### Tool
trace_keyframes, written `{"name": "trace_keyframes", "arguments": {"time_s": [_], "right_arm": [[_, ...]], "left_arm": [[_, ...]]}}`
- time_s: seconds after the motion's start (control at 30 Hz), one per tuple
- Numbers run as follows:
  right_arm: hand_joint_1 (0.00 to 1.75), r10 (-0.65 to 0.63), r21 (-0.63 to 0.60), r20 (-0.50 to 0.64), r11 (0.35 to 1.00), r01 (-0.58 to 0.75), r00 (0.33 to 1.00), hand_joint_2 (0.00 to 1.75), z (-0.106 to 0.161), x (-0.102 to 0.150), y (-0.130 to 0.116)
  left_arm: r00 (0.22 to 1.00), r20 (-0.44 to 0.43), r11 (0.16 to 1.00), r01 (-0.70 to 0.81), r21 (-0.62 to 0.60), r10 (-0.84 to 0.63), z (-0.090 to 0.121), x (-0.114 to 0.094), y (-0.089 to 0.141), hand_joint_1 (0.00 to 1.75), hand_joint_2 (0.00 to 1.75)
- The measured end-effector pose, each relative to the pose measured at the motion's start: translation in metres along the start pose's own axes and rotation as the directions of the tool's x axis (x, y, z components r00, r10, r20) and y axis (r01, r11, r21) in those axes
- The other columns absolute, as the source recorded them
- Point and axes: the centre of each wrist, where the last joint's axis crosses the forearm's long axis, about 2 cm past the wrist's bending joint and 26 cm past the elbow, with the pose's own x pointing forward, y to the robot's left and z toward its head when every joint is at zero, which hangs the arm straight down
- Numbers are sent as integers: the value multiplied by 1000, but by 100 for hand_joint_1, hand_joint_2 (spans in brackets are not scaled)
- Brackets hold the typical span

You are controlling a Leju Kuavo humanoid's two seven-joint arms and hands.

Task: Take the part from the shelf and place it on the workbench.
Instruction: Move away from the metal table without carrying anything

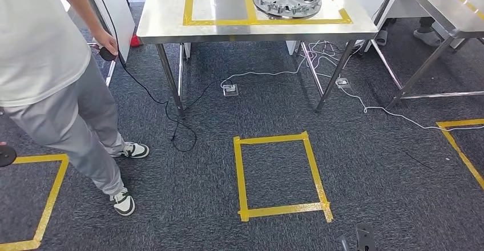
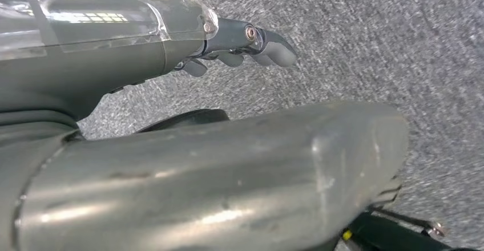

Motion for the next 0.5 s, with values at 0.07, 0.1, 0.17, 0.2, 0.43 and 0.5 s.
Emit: {"name": "trace_keyframes", "arguments": {"time_s": [0.07,0.1,0.17,0.2,0.43,0.5], "right_arm": [[0,2,0,-11,1000,-2,1000,0,0,-1,0],[0,4,0,-17,1000,-4,1000,0,0,-2,0],[0,9,3,-28,1000,-9,1000,0,0,-1,1],[0,14,4,-34,1000,-14,999,0,0,0,1],[0,41,19,-52,999,-40,998,0,1,-2,3],[0,44,29,-56,999,-42,997,0,2,-3,4]], "left_arm": [[1000,2,1000,8,-3,-8,0,-1,0,0,0],[1000,4,1000,12,-5,-12,0,-1,-1,0,0],[1000,8,1000,17,-7,-17,0,-1,-1,0,0],[1000,10,1000,20,-8,-19,0,-1,-1,0,0],[999,20,999,35,-17,-35,1,-2,-1,0,0],[999,22,999,38,-18,-38,1,-4,-1,0,0]]}}
